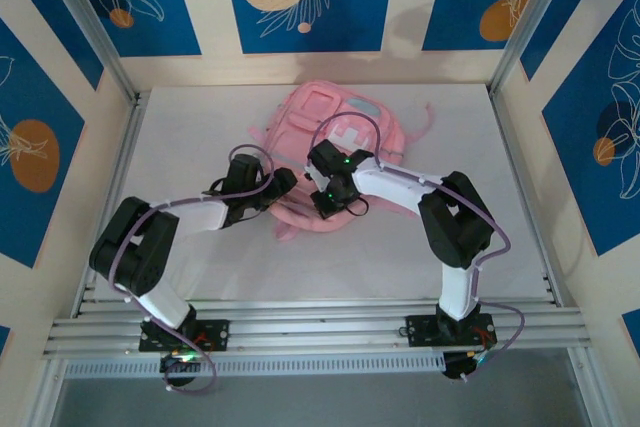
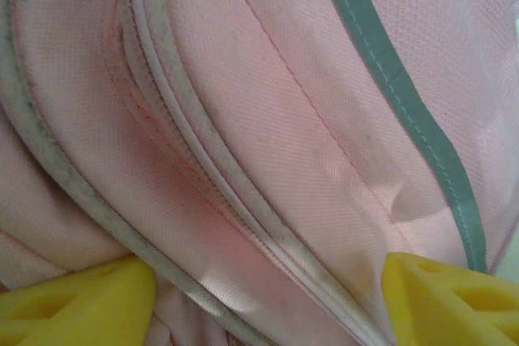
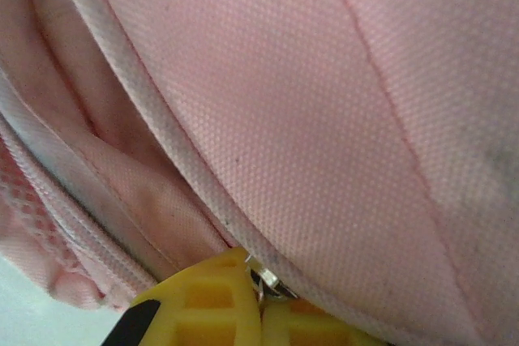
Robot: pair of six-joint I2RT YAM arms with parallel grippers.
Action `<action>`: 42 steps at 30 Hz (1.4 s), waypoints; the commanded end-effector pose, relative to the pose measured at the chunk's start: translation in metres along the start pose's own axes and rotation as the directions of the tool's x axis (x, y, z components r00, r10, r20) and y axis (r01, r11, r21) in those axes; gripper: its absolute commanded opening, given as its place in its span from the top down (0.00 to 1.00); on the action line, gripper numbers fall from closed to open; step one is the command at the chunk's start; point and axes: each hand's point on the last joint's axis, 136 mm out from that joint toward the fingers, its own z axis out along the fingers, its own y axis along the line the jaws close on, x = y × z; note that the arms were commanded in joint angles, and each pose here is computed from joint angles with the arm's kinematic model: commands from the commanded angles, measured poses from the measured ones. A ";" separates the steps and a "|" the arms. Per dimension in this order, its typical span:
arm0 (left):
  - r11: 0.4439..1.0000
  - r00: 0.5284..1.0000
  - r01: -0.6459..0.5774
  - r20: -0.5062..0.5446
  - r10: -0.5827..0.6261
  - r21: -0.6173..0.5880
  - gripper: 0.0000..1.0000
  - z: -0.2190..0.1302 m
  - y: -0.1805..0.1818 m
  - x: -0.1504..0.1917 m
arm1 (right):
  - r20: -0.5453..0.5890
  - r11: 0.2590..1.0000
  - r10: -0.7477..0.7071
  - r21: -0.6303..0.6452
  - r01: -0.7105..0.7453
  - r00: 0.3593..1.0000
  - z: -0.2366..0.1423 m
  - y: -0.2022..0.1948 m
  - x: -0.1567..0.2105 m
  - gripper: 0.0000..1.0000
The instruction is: Pack the student bag
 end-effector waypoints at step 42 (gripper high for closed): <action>0.946 0.977 -0.215 -0.050 0.210 -0.241 0.23 -0.047 0.043 -0.021 | 0.244 0.966 0.188 0.131 -0.224 0.951 -0.087 -0.125 -0.051 0.53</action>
